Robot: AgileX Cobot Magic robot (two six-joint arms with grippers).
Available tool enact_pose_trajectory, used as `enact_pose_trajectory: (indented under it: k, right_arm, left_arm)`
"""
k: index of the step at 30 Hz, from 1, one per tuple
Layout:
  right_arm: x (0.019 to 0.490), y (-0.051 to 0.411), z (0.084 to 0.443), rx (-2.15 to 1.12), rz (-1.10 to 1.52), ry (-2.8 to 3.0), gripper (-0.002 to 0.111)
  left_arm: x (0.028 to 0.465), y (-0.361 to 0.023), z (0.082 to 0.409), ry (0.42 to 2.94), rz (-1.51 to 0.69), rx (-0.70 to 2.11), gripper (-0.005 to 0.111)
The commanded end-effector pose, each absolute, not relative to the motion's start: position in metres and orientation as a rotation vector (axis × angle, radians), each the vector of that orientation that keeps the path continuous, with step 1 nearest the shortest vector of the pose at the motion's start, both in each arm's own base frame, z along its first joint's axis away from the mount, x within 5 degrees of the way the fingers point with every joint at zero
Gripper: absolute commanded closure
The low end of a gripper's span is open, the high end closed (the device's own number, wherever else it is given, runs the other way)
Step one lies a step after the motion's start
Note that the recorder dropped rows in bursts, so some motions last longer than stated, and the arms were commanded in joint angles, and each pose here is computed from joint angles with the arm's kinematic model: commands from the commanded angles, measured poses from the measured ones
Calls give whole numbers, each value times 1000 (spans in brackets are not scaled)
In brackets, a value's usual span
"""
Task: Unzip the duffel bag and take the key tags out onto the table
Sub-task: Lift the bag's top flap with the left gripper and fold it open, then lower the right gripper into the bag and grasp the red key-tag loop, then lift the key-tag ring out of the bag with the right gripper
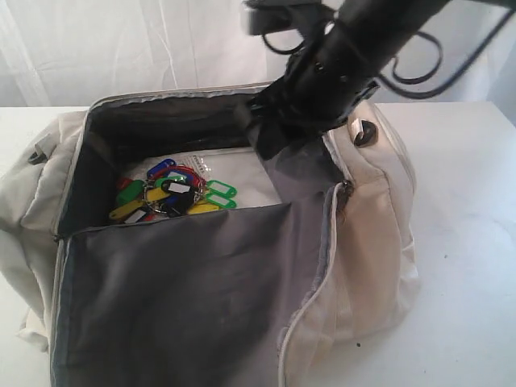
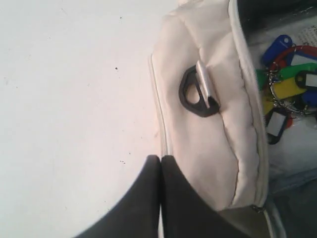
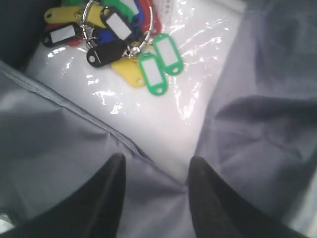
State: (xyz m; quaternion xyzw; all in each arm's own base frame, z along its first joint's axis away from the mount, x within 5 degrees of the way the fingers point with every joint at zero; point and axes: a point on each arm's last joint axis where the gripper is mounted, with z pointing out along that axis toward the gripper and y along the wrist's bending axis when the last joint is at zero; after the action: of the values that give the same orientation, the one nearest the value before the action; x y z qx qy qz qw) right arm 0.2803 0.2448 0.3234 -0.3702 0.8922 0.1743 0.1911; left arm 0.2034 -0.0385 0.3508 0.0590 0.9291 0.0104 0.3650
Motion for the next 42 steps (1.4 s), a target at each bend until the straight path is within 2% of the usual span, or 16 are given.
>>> enact_pose_trajectory:
  k: [1, 5, 8, 9, 11, 16, 19, 22, 25, 26, 32, 42]
  right_arm:
    - [299, 282, 302, -1153, 482, 2546, 67]
    - [324, 310, 282, -1180, 476, 2553, 67]
    - [337, 322, 270, -1167, 480, 2560, 63]
    - [346, 330, 262, -1154, 486, 2560, 59]
    - [357, 341, 251, -1129, 488, 2548, 59]
    - [379, 358, 223, -1067, 485, 2531, 59]
    - [370, 372, 203, -1122, 473, 2555, 59]
    - [358, 385, 189, -1193, 419, 2557, 68]
    - [349, 390, 187, -1275, 295, 2533, 98]
    - [349, 390, 188, -1278, 294, 2535, 109]
    - [346, 387, 222, -1241, 327, 2466, 108]
    - [321, 357, 335, -1168, 361, 2283, 108]
  left_arm:
    - [172, -29, 323, 2305, -69, 14, 107]
    - [128, -17, 301, 2057, -125, -49, 107]
    - [111, -7, 283, 2030, -106, -152, 107]
    - [102, -1, 270, 2028, -123, -263, 107]
    - [98, 1, 262, 1981, -144, -294, 107]
    - [98, 2, 261, 1976, -102, -268, 107]
    - [93, 3, 266, 1930, -123, -271, 107]
    - [89, 4, 268, 1904, -107, -241, 107]
    - [88, 4, 268, 1903, -101, -239, 107]
    - [88, 4, 268, 1903, -101, -239, 107]
    - [88, 4, 268, 1903, -101, -239, 107]
    - [88, 3, 270, 1886, -103, -226, 107]
